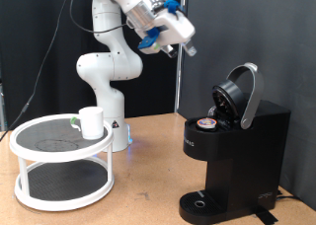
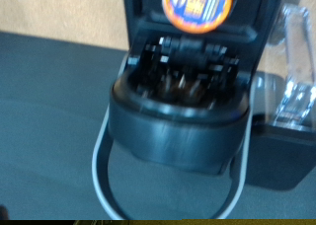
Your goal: Make a cup of coffee with the keurig machine
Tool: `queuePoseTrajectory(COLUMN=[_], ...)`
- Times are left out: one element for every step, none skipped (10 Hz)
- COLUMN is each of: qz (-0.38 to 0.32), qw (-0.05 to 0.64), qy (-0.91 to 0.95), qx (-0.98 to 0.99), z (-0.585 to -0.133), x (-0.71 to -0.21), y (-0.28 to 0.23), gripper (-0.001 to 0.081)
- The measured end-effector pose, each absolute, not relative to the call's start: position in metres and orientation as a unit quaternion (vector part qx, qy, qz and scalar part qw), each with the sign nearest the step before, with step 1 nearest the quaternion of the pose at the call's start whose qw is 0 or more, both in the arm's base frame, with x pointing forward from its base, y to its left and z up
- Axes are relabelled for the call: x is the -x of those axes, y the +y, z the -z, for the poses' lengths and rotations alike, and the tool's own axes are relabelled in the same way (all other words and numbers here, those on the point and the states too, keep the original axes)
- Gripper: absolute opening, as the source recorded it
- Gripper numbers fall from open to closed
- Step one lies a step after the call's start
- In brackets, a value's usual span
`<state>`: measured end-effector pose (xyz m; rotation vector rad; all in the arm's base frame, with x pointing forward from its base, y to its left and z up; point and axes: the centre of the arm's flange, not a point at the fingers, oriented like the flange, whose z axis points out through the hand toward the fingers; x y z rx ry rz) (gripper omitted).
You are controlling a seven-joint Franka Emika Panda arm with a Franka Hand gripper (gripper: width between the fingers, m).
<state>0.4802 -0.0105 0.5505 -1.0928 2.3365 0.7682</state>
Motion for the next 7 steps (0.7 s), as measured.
queuePoseTrajectory(qz=[-0.282,-0.29,-0.297,-0.298,-0.296,-0.291,-0.288], qw=[0.222,0.224,0.23,0.232,0.235,0.239,0.241], qy=[0.843,0.837,0.833,0.832,0.834,0.835,0.837], qx=[0.401,0.405,0.407,0.405,0.403,0.401,0.397], z=[-0.555,-0.558,-0.561,-0.563,-0.566,-0.569,-0.57], x=[-0.485,-0.49,-0.495,-0.501,-0.506,-0.511,-0.515], y=[0.004,0.018,0.031,0.044,0.058,0.071,0.077], gripper=[0.0808,0.0808,0.0808,0.0808,0.0808,0.0808,0.0808])
